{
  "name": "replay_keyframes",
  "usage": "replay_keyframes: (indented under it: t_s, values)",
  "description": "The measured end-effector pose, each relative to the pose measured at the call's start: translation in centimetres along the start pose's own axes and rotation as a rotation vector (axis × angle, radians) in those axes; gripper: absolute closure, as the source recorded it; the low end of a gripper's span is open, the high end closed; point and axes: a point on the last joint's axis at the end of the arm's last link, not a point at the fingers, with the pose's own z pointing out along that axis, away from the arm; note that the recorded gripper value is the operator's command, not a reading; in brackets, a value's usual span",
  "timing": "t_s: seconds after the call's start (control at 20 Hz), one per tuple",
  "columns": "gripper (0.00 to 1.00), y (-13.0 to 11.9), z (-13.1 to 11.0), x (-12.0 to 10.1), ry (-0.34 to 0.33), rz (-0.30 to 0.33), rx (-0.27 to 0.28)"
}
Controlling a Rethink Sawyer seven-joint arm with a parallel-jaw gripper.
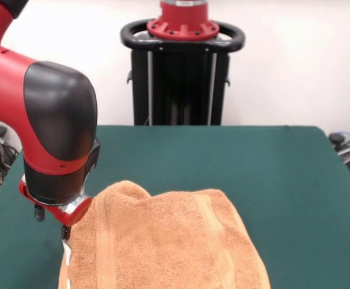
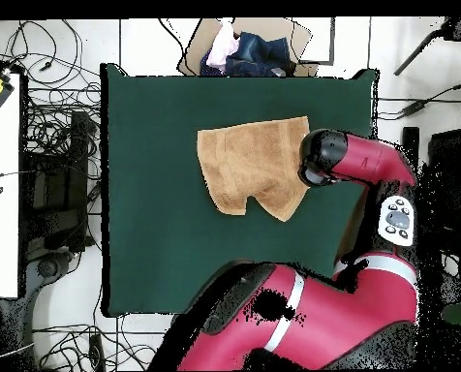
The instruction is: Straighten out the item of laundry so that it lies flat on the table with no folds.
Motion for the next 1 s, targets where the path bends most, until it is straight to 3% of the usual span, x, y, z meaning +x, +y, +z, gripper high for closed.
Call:
replay_keyframes:
  t_s: [0.6, 1.0]
  values:
    - [0.00, -4.3, 0.4, -1.0, 0.023, 0.063, -0.005]
    - [0.00, -4.3, 1.4, -0.6, 0.038, 0.066, -0.009]
